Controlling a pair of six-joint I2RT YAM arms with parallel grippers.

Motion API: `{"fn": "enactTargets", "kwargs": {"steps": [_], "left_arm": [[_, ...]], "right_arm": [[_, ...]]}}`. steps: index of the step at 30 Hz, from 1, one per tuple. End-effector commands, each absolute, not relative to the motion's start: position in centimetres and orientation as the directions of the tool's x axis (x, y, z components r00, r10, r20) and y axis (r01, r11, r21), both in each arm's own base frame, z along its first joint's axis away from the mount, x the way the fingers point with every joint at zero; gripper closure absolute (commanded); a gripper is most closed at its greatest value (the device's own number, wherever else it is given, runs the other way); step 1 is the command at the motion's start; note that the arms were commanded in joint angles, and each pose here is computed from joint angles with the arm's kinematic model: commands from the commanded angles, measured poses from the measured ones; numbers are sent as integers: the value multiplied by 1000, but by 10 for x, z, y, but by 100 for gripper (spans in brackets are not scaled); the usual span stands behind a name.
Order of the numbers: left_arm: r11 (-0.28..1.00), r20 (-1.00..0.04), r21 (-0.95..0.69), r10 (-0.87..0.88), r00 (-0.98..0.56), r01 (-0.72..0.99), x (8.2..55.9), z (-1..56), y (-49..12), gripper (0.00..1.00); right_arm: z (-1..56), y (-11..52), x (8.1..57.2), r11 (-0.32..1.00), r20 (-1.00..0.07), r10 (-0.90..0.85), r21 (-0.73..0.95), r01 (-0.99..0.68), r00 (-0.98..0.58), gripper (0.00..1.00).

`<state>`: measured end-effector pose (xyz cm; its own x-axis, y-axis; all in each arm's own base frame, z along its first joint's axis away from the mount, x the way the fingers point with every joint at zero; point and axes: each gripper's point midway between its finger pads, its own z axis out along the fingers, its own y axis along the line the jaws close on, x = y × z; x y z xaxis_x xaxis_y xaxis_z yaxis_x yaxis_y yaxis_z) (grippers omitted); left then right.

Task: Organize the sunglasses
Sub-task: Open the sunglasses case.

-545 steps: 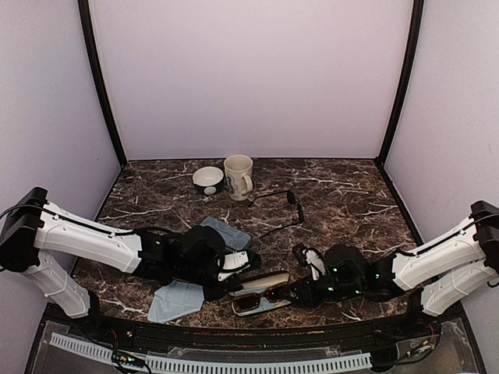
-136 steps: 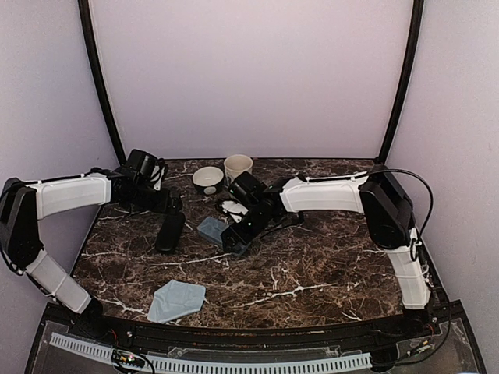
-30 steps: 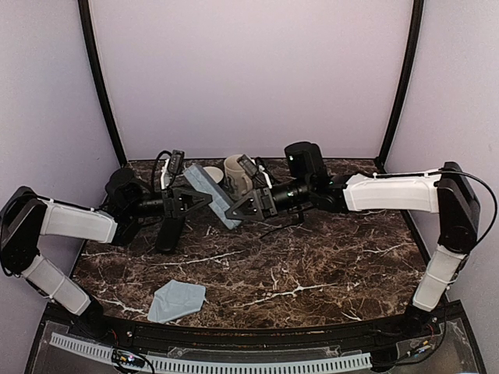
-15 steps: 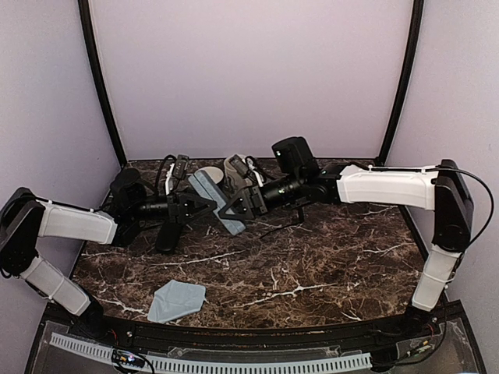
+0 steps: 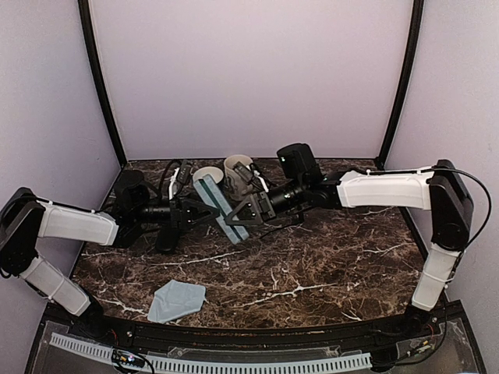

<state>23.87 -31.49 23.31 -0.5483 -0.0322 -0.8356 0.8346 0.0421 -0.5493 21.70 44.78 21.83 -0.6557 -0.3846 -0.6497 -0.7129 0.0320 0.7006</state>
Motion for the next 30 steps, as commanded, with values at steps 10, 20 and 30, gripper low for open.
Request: {"fn": "enactTargets", "kwargs": {"steps": [10,20,30], "left_arm": [[-131,-930,-362,-10,-366,923,197,264,-320,100],[-149,-937,-342,-16,-348,928,192,270,-319,100],[-150,-937,-342,-17,-348,928,191,268,-318,100]], "right_arm": [[221,419,249,99,-574,-293,777,-621,-765,27],[202,406,270,216,-524,-249,790,-574,-815,22],[191,392,280,285,-507,-222,783,-552,-833,19]]}}
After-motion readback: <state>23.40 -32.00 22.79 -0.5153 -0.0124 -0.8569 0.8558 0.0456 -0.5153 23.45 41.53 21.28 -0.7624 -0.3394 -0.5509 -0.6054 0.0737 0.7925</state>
